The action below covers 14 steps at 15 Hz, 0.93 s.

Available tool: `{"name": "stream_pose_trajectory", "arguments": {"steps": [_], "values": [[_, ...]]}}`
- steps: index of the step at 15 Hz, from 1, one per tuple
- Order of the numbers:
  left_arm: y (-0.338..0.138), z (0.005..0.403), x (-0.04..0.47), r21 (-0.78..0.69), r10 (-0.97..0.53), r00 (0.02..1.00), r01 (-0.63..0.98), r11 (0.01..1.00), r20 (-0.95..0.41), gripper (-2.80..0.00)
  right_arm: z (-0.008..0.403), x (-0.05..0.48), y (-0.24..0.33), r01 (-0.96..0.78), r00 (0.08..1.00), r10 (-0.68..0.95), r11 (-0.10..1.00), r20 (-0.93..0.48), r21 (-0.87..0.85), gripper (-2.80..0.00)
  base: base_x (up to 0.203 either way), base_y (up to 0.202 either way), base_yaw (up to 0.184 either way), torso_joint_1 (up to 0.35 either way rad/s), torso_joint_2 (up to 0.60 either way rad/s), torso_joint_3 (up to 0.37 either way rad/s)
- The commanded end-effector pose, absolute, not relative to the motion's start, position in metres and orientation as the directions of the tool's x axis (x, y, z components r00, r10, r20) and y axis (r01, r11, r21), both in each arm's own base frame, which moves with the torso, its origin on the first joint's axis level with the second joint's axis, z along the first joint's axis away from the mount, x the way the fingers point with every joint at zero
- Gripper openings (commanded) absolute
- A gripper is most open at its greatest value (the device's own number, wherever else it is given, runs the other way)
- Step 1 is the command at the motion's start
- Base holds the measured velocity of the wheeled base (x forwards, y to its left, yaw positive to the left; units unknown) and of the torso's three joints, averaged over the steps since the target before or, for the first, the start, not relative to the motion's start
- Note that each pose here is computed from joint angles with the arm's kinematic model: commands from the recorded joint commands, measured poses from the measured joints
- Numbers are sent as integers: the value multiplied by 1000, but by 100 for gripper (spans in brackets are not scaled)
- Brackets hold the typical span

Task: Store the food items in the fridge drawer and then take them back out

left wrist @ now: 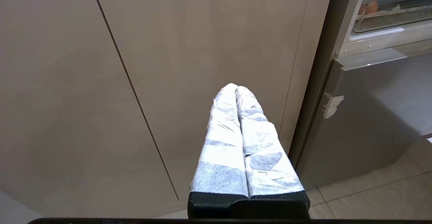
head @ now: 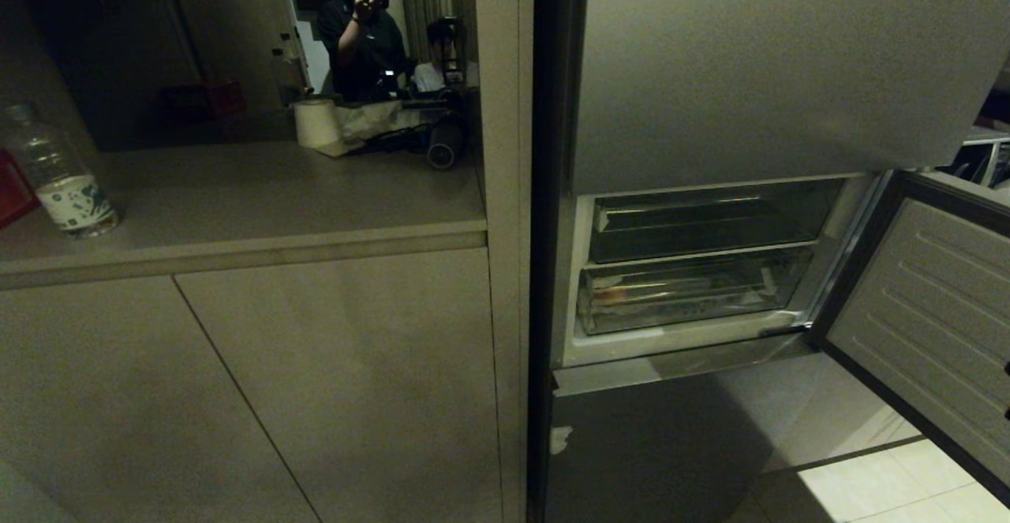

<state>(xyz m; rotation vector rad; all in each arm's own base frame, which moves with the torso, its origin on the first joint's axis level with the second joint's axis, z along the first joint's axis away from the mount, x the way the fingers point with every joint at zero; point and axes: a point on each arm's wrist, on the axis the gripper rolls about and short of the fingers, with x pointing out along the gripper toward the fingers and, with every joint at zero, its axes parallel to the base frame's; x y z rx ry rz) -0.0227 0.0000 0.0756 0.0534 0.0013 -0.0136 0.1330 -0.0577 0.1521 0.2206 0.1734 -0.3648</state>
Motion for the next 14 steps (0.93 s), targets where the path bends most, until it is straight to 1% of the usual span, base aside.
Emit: {"name": "stream_pose_trajectory", "arguments": {"steps": [1, 8, 14], "values": [[0, 76, -23, 54, -14, 1000, 14, 998, -2, -280, 152, 116, -60, 425, 900, -399, 891, -173, 157, -280, 0, 0, 0, 0, 0, 0], [0, 76, -23, 54, -14, 1000, 14, 998, -3, -280, 148, 113, -63, 442, 890, -414, 887, -193, 136, -280, 0, 1, -8, -1, 0, 0], [0, 75, -23, 54, -14, 1000, 14, 998, -4, -280, 153, 113, -81, 456, 884, -429, 879, -185, 137, -280, -2, 7, -165, 1, 3, 1]]}}
